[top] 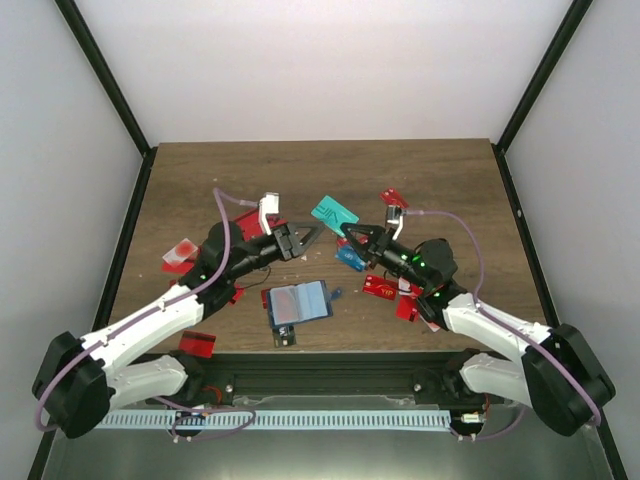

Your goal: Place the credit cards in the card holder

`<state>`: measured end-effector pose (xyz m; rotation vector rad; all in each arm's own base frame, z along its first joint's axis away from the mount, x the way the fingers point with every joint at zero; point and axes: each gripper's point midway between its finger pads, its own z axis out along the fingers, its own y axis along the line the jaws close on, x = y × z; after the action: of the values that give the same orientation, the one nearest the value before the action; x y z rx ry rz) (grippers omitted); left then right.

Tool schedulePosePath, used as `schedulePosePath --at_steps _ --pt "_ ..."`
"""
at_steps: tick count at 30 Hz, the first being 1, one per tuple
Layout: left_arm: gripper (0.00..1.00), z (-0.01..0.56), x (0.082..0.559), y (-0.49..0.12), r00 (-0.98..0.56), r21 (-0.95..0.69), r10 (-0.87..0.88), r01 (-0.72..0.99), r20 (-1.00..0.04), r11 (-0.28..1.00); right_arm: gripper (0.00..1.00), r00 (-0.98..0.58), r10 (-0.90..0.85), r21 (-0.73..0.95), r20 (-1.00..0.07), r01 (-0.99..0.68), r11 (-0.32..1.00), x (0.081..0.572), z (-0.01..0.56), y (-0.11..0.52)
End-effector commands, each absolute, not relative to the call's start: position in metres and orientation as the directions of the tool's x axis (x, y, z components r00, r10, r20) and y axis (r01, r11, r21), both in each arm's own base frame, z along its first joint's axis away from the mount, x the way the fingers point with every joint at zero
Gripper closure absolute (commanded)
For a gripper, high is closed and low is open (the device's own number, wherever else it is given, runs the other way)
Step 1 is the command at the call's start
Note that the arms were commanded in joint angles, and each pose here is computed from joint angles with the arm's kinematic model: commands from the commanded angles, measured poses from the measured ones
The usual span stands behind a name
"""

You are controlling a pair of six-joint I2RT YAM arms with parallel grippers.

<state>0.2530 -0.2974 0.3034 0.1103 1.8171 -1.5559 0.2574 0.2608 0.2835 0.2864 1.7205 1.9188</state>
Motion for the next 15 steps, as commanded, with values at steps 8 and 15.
schedulePosePath --at_steps 8,15 --pt "0.57 0.321 0.247 -0.283 -0.667 -0.8 -0.454 0.558 -0.59 0.22 0.99 -0.808 0.546 0.93 -0.224 -0.345 -0.129 0.248 0.321 0.265" --pt "0.67 0.327 0.25 -0.292 -0.664 -0.79 -0.452 0.587 -0.596 0.179 0.99 -0.832 0.503 0.92 -0.236 -0.357 -0.16 0.238 0.326 0.277"
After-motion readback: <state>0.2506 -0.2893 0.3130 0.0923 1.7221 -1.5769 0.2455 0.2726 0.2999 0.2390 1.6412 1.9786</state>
